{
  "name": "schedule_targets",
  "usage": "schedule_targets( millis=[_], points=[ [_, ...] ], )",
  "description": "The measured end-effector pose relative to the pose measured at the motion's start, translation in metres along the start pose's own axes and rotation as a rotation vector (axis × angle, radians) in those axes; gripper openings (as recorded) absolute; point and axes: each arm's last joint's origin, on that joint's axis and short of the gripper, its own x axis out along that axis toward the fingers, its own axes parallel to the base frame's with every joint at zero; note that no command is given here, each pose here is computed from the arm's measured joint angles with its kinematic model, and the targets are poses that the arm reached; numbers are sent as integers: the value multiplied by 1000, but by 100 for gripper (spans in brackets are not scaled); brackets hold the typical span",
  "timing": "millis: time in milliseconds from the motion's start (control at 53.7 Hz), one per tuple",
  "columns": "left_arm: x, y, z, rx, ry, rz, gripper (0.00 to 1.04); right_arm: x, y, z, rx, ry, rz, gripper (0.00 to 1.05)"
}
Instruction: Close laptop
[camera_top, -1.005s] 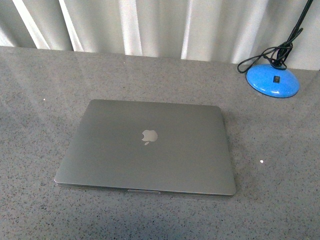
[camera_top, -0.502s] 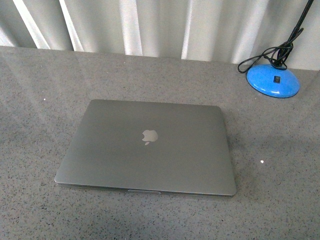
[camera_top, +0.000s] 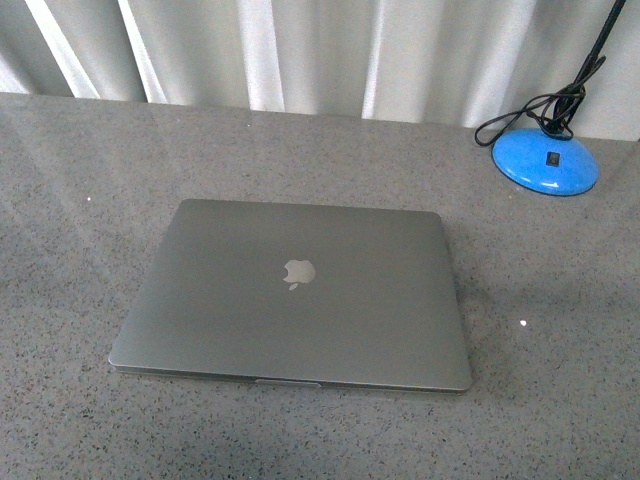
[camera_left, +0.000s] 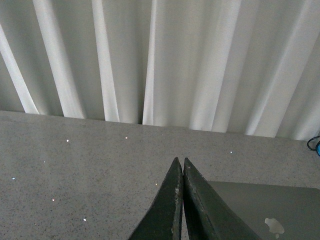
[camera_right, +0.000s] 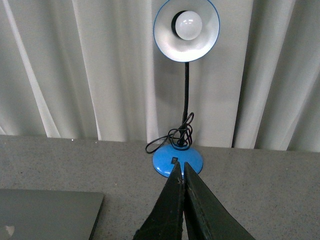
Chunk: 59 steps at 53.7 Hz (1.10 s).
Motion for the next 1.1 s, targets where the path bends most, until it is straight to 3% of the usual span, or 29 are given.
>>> schedule_targets(
  millis=[819,875,1098],
  points=[
    [-22,0,-3,0,5,0,4,-22,0,-3,1,5,-2,1],
    [-22,0,-3,0,4,0,13,-22,0,-3,1,5,-2,5],
    [-22,0,-3,0,5,0,52,-22,0,-3,1,5,-2,44]
  ],
)
